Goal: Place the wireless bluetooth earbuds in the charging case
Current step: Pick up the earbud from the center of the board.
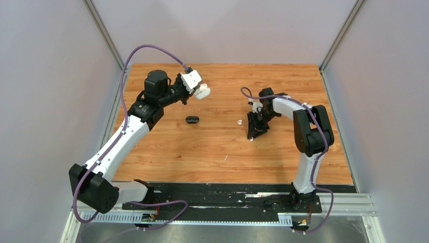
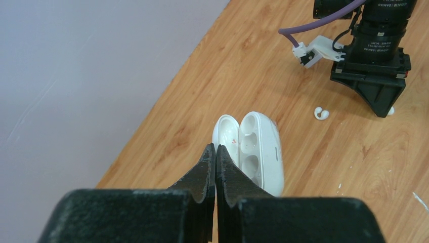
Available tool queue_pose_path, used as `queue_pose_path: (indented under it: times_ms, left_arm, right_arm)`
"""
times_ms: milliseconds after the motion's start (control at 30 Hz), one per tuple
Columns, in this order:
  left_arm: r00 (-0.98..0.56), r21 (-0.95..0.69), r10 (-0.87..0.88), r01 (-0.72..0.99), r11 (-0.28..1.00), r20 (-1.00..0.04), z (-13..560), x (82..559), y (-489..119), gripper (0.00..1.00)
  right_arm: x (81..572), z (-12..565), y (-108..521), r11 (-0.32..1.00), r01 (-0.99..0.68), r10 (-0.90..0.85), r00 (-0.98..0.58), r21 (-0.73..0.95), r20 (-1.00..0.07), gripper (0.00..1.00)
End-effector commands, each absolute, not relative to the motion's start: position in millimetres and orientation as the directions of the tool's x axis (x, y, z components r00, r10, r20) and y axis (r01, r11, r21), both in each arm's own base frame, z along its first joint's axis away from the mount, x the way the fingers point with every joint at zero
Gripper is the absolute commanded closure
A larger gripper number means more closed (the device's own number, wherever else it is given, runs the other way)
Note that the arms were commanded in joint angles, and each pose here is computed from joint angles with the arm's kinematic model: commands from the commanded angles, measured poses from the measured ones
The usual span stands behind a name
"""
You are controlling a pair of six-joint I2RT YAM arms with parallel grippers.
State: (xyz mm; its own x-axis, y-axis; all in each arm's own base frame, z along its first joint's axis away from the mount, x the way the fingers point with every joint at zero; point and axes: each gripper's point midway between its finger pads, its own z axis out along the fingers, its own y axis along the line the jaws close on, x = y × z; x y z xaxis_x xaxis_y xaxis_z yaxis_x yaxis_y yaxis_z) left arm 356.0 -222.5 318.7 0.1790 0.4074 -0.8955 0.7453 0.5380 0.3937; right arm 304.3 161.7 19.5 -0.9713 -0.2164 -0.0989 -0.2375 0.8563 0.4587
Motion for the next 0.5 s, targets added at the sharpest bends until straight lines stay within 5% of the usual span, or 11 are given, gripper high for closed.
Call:
queue_pose_path:
  times_ms: [0,467]
  left_arm:
    - [0.239,0.423,0.375,0.717,0.554,-0.896,341.4,353.5,-220.4,1.00]
    - [0.236,0.417,0.371,0.721,0.553,-0.898,340.8,352.9,-221.1,1.00]
  right_arm:
    - [319.1,20.6,146.2,0.898,-0.255,-0.214,-0.965,0.359,-0.150,0.69]
    - [317.1,28.4,148.7,0.890,-0.260,-0.214,-0.964,0.375,-0.160,0.68]
